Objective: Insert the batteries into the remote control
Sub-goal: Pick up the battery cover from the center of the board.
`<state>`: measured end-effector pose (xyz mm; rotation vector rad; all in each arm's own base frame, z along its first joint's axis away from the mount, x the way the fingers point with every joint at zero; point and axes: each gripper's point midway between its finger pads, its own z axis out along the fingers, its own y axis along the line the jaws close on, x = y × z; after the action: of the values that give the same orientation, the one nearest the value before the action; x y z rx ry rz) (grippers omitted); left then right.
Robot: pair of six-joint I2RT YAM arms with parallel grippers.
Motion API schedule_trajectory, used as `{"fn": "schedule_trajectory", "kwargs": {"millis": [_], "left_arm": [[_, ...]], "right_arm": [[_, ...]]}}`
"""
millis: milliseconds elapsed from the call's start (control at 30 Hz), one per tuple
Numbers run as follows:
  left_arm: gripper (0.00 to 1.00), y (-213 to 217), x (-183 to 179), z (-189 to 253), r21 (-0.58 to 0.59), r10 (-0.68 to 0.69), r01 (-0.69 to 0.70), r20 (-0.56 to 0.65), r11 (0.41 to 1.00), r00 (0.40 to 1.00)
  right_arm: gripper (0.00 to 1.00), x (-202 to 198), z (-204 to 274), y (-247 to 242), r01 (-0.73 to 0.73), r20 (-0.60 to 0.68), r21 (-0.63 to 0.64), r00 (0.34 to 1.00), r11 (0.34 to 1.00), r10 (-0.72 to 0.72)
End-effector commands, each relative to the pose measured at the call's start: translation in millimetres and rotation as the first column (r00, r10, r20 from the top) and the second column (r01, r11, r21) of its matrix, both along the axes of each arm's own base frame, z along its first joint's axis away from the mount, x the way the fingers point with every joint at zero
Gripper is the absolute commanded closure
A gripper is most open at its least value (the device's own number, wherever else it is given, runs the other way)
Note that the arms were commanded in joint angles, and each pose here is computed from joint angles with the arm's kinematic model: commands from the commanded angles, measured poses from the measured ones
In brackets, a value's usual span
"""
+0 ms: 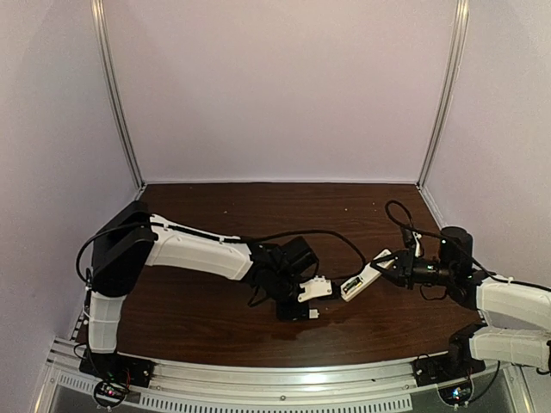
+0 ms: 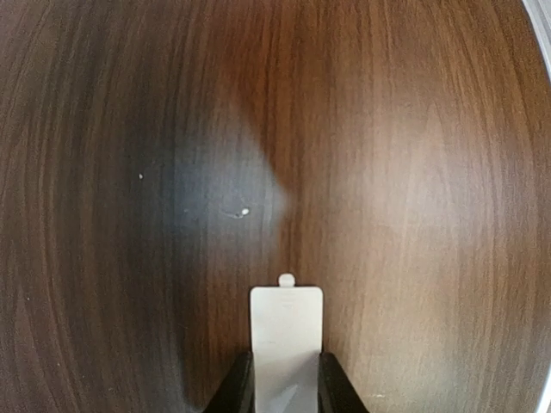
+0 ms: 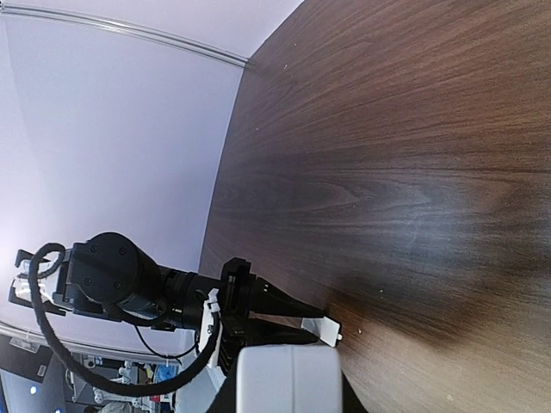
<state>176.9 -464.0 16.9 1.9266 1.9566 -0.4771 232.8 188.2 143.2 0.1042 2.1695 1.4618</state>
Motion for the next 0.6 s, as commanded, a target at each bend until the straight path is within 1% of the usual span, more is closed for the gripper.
{"fn": "schedule_trajectory", "kwargs": {"millis": [0, 267, 467, 567], "left_arm": [[0.83, 9, -5, 21, -0.007, 0.023, -0.023, -0.028, 1.000, 0.999], [0.84, 12, -4, 74, -0.117, 0.108, -0.109, -0.016, 0.987, 0.994], [0.84, 4, 11, 118, -0.222, 0.218, -0.210, 0.013, 0.952, 0.976], [0.84, -5, 17, 132, -0.256, 0.252, -0.238, 0.025, 0.937, 0.967]], "right_arm": [[1.00, -1, -2, -2, 0.003, 0.023, 0.012, 1.000, 1.000, -0.004], [1.00, -1, -11, -2, 0.039, 0.007, 0.038, 0.999, 0.999, -0.040], [1.00, 0, -9, 6, 0.057, 0.007, 0.066, 0.998, 0.996, -0.058], [1.00, -1, -9, 11, 0.068, -0.003, 0.077, 0.998, 0.995, -0.068]]}}
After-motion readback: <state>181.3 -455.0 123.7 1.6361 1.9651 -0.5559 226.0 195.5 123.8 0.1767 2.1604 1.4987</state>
